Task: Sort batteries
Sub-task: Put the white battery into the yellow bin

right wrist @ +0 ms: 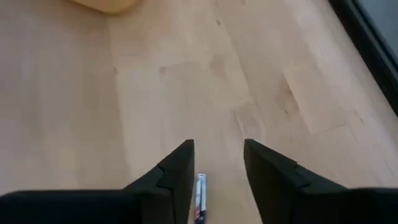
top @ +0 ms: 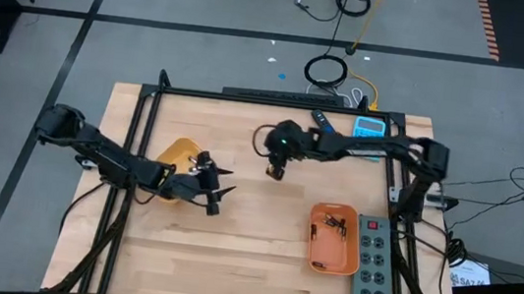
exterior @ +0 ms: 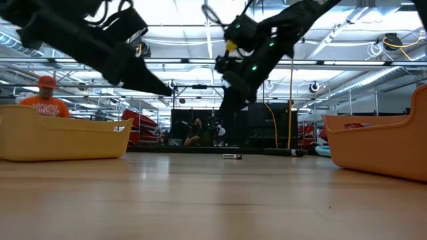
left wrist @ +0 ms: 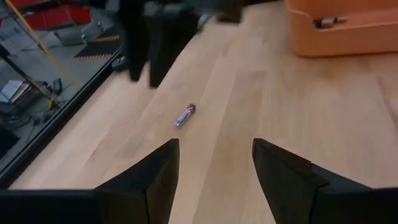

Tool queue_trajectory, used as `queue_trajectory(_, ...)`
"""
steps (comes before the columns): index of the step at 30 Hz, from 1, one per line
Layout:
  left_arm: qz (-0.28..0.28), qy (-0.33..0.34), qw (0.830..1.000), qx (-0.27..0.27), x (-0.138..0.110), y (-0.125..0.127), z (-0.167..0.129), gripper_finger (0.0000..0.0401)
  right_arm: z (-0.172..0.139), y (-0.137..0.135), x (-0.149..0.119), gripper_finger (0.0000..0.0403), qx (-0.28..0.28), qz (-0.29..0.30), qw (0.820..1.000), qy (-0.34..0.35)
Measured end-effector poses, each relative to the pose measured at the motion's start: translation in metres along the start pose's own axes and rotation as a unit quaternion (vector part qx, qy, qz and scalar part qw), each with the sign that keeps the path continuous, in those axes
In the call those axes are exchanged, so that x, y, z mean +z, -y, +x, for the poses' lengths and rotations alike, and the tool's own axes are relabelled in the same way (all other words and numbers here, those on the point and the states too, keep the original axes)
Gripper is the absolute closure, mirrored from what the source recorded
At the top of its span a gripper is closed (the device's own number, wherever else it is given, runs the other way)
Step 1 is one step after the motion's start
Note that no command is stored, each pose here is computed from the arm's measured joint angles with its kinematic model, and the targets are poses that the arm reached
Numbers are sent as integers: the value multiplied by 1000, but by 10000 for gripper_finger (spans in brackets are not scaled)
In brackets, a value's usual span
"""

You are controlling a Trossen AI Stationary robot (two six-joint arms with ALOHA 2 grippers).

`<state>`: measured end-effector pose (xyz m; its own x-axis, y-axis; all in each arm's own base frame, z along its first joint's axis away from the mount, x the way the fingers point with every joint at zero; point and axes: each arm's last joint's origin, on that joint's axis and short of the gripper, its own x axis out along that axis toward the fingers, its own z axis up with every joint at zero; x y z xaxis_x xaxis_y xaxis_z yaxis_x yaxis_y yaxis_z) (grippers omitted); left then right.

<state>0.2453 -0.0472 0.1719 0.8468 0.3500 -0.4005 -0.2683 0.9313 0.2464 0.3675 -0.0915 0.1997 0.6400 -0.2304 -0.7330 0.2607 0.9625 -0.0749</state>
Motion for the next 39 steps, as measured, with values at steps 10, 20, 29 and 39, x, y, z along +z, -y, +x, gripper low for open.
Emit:
queue_trajectory(10, -10, 8, 1000, 20, -20, 6, -16, 187, 47, 6, -14, 256, -3, -17, 997, -80)
queue_trajectory(20, -27, 31, 998, 49, -10, -2, -27, 187, 51, 11, -28, 281, 1, -29, 990, -140)
queue_trajectory(29, -26, 15, 998, 60, -14, -4, -27, 187, 49, 8, -30, 301, 20, -15, 988, -150)
queue_trajectory(39, -28, 4, 998, 64, -17, -4, -27, 187, 40, -2, -34, 315, 18, -23, 982, -188)
